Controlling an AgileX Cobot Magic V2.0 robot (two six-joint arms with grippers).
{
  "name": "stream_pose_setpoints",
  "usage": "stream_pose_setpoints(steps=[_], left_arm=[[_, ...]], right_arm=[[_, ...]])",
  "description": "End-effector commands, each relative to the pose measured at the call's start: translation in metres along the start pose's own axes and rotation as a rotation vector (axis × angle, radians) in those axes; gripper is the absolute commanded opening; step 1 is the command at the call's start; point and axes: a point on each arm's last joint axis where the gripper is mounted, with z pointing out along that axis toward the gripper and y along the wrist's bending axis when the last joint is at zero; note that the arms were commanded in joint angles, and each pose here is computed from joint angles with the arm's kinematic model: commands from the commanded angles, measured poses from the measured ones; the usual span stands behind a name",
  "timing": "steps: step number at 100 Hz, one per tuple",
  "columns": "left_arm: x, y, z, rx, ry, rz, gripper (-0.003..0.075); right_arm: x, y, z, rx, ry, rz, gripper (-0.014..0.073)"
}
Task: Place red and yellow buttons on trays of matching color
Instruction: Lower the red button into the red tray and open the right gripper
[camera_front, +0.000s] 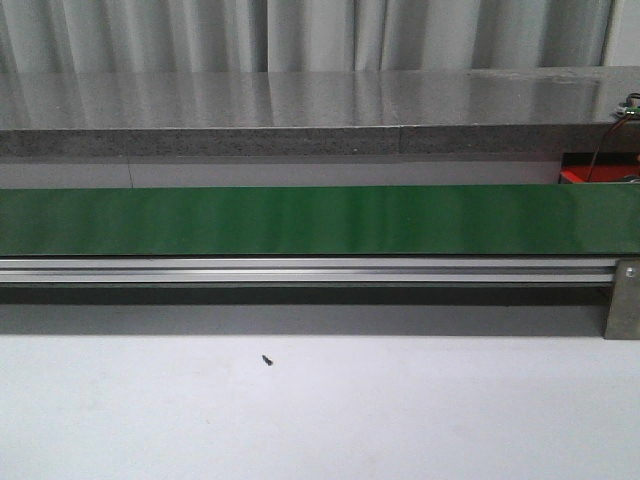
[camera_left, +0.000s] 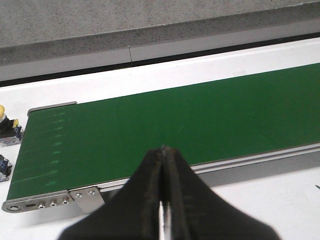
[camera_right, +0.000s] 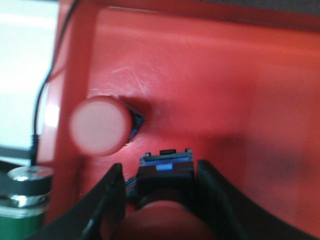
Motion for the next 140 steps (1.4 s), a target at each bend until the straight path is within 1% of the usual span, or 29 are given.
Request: stream_pose_setpoints(steps=[1,20,39,68,80,85,90,102,108,125,140], left_arm=[[-0.015,0.001,-0.005,-0.02,-0.099,-0.011,-0.002],[-0.015,0.002,-0.005,-0.021,-0.101,-0.011,-0.002],[-0.016,0.002,-0.005,-0.024,-0.106,-0.011,-0.002],[-0.016,0.002,-0.005,-0.024,-0.106,-0.011,-0.002],[-0.016,0.002,-0.005,-0.024,-0.106,-0.011,-0.002],[-0.016,0.002,-0.005,-0.024,-0.106,-0.011,-0.002],[-0.016,0.002,-0.005,-0.024,-0.106,-0.011,-0.002],[-0.016,0.002,-0.005,-0.024,-0.106,-0.011,-0.002],[-0.016,0.002,-0.005,-0.023,-0.105,-0.011,-0.002],[-0.016,0.002,-0.005,-0.023,-0.105,-0.011,-0.002],[-0.016,0.002,-0.005,-0.023,-0.105,-0.011,-0.002]], right_arm=[[-0.013,-0.006,-0.029,0.038,-0.126,0.005,0.0173],[-0.012,-0.012,-0.008,0.045,-0.13,0.016,0.0173],[-0.017,-0.015,-0.005,0.068,-0.186,0.019,0.0173],[-0.012,-0.016,0.021,0.035,-0.139,0.035,0.0174],[-0.012,-0.015,0.023,0.016,-0.142,0.047,0.0176],[-0.012,-0.015,0.023,0.016,-0.142,0.047,0.0198],[-0.012,-0.015,0.022,0.017,-0.144,0.047,0.0244],[-0.011,-0.014,0.022,0.01,-0.129,0.051,0.0412],[-0.011,-0.014,0.021,0.01,-0.127,0.051,0.0464],[-0.013,-0.014,0.014,0.02,-0.141,0.055,0.047],[-0.02,-0.013,-0.007,0.043,-0.192,0.043,0.0468]])
